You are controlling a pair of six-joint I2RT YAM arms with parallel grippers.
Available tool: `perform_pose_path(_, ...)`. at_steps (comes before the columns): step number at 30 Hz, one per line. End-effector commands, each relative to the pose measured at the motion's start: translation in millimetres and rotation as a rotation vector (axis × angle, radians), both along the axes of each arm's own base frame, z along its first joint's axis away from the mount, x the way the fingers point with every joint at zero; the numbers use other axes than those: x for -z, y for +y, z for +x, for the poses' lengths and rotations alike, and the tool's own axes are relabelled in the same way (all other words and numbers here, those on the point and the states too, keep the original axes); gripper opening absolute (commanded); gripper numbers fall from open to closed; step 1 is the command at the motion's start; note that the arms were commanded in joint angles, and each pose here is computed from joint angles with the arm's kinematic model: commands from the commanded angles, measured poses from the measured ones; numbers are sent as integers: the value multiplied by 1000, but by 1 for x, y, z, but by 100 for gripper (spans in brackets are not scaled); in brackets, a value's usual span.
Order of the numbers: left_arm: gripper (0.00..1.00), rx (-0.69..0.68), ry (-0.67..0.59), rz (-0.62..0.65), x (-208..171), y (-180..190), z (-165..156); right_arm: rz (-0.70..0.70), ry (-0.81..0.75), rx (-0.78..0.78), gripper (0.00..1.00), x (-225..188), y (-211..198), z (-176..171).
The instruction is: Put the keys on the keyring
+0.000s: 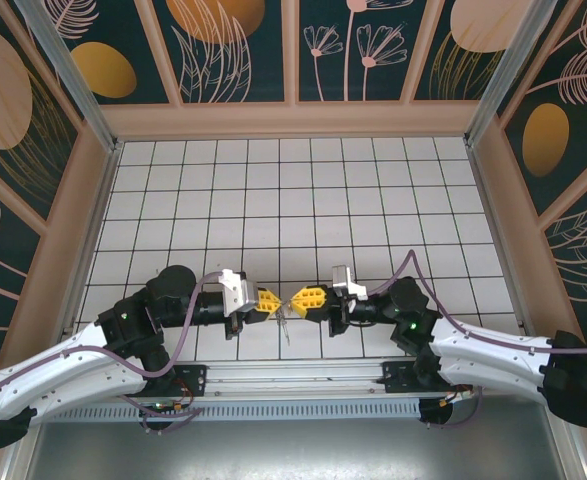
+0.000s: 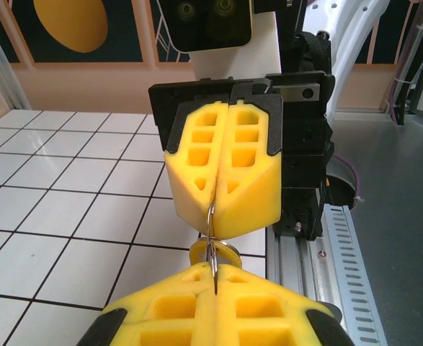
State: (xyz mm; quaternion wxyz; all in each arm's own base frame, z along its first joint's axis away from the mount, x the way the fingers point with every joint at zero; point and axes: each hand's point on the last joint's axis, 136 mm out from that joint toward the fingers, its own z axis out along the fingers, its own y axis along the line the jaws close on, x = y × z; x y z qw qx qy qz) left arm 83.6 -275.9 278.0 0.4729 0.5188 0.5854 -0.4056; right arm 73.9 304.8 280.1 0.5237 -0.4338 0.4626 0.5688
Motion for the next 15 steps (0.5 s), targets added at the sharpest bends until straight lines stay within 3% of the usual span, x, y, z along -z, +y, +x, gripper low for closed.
perform_pose_path(1,0,26,-44,-58,-20,-2,-3,11,-3,-32,0,-5,2,-3)
perform_pose_path(15,0,32,-47,-50,-16,-3,-3,-14,1,-61,0,-3,7,-4)
